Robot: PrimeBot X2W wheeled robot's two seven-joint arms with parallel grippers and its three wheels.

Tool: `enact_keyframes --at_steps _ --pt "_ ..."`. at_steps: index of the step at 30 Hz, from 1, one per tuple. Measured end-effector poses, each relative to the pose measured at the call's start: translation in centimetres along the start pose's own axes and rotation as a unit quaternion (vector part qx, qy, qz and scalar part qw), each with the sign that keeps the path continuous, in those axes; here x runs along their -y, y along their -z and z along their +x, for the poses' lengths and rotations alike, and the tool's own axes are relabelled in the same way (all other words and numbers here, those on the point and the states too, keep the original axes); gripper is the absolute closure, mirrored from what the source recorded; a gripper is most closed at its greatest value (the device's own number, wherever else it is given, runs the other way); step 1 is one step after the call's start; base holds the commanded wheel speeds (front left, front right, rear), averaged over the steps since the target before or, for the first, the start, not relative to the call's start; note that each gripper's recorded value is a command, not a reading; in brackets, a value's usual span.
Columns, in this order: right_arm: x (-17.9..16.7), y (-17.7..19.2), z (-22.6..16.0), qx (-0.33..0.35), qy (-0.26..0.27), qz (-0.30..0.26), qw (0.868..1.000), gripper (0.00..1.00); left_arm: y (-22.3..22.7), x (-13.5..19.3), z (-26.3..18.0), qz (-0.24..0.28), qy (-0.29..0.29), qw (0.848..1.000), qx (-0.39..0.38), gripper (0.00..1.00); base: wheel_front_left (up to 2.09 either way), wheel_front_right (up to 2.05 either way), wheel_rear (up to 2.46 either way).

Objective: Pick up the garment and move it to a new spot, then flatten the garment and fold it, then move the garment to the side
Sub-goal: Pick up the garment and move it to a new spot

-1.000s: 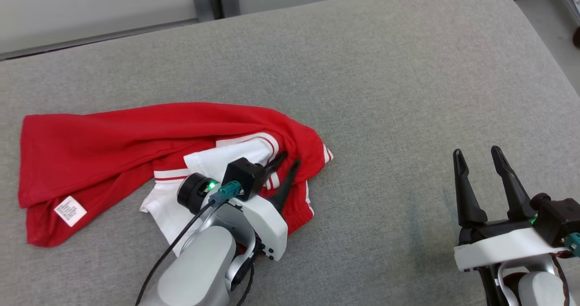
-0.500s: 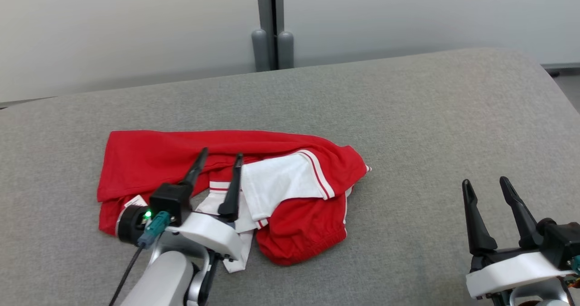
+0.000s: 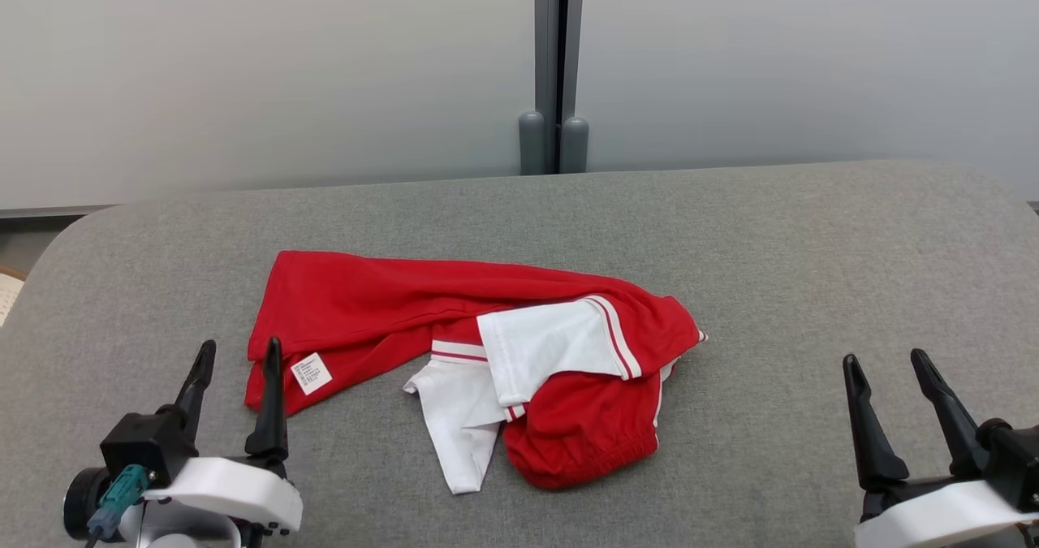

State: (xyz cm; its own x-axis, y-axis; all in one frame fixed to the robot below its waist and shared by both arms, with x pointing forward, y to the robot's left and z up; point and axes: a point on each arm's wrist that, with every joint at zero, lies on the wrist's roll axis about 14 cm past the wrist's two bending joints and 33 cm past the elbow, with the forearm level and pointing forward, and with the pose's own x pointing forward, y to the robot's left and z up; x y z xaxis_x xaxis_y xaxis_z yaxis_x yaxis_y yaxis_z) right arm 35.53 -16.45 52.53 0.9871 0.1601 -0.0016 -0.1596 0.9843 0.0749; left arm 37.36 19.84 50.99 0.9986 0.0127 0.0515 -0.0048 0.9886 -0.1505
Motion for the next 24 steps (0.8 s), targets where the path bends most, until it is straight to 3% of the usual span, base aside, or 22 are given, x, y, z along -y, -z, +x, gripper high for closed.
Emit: enact_keyframes --at_steps 24 --pt "0.0 0.4 -1.5 -0.014 0.003 0.002 1.000 0.00 2.1 -0.6 -2.2 0.007 0.020 0.999 -0.036 0.00 0.00 0.00 0.00"
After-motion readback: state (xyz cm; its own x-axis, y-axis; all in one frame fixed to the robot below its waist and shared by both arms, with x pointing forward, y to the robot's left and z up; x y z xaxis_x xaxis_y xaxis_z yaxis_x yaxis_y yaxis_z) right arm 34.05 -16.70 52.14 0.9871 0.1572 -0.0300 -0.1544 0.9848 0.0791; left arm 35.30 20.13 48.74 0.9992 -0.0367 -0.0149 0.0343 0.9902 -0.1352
